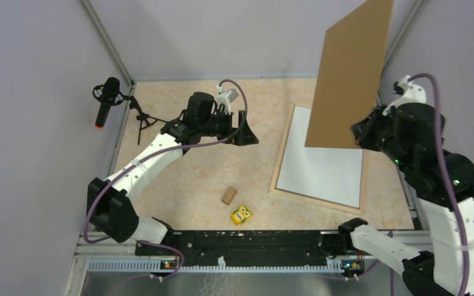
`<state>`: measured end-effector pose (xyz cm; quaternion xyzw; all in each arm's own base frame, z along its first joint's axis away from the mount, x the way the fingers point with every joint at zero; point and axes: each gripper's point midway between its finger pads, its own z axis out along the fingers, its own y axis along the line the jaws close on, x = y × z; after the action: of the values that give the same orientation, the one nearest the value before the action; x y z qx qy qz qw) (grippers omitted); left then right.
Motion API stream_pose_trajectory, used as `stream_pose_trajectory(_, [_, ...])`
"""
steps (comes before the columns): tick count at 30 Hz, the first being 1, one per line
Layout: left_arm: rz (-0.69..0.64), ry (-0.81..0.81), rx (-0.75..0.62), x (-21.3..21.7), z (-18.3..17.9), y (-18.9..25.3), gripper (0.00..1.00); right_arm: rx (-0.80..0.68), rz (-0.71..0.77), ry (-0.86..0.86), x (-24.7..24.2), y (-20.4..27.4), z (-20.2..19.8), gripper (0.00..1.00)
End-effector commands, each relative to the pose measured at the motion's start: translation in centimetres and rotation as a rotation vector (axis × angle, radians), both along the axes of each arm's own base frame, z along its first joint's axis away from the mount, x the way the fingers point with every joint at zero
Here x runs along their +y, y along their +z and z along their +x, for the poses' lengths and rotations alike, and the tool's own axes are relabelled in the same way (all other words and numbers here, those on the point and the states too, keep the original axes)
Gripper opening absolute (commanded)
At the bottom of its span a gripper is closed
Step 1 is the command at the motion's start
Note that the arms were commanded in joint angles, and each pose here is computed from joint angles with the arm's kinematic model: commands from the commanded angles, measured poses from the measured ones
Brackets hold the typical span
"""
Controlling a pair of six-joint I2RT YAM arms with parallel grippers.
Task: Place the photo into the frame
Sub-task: Pick up the photo frame item at the center of the board, then turn over the photo frame item on the photo frame.
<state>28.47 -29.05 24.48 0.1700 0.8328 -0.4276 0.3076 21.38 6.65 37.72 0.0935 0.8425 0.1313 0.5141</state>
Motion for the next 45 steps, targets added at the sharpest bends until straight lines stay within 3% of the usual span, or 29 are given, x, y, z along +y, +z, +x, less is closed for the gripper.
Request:
stream_pose_trajectory(1, [-0.015,-0.074,0.013,-0.6,-0.6,-0.8,0.98,-0.005,-0.176,-0.129,-5.2,2.3,-3.0,0.0])
stream_pose_trajectory(9, [-0.043,-0.112,0.03,-1.3,-0.8,-0.4,0.98,0.098,-0.283,-0.246,-7.9,1.4,-4.0,0.0])
stream_pose_trajectory(16, [-0.026,-0.102,0.036,-1.3,-0.3,-1.0,0.98,0.213,-0.379,-0.282,-8.5,-2.2,-3.2,0.0])
stream_pose_trajectory(28, [0.018,-0.1,0.103,-1.7,0.5,-4.4,0.98,0.297,-0.603,-0.354,-10.3,-3.9,-0.9,0.0])
stream_pose_trajectory(37, [0.09,-0.104,0.15,-1.4,0.9,-7.8,0.98,0.34,-0.734,-0.313,-6.9,-7.6,1.2,0.0])
stream_pose_trajectory(45, [0.068,-0.072,0.178,0.7,1.5,-8.4,0.98,0.373,-0.847,-0.3,-3.2,-12.2,2.3,0.0])
